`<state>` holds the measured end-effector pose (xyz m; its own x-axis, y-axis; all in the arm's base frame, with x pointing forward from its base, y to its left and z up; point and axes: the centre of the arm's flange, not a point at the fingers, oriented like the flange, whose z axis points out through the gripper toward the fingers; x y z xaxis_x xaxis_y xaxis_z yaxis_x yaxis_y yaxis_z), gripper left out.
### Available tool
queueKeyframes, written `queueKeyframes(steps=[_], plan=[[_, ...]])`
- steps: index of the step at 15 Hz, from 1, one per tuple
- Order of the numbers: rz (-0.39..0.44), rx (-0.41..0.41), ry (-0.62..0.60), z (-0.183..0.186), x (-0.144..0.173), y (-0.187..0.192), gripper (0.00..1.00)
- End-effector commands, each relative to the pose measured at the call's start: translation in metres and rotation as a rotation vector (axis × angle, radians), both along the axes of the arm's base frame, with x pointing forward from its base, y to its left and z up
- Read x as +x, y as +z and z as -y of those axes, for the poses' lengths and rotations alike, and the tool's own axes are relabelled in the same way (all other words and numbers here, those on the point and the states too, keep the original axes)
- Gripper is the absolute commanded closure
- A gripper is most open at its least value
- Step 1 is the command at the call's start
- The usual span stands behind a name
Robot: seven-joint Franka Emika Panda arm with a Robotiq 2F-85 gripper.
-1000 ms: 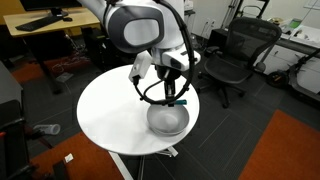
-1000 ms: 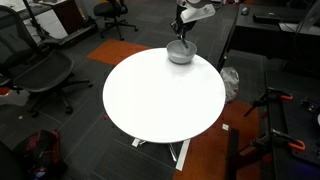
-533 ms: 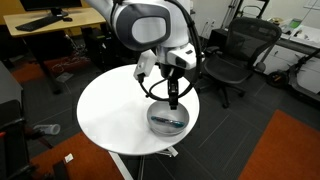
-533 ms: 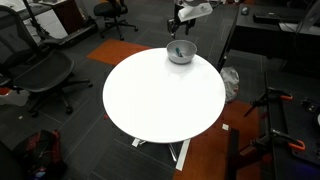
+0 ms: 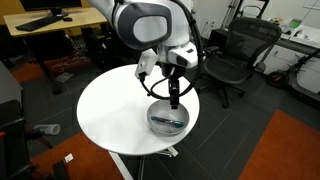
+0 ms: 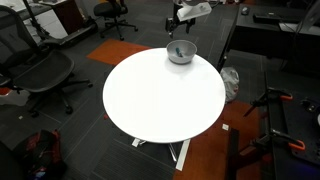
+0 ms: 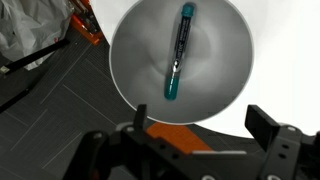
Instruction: Put the marker in the bowl
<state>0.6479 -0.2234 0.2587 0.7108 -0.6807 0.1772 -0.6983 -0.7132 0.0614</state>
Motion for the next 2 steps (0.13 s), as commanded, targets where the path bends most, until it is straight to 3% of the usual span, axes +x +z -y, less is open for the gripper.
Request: queueKeyframes(steps=[1,2], plan=[[0.000,0.001,0.000,-0.0003,0.0001,-0.0001,0.00],[0.000,0.001,0.001,-0.0004,0.0002,-0.0002,0.00]])
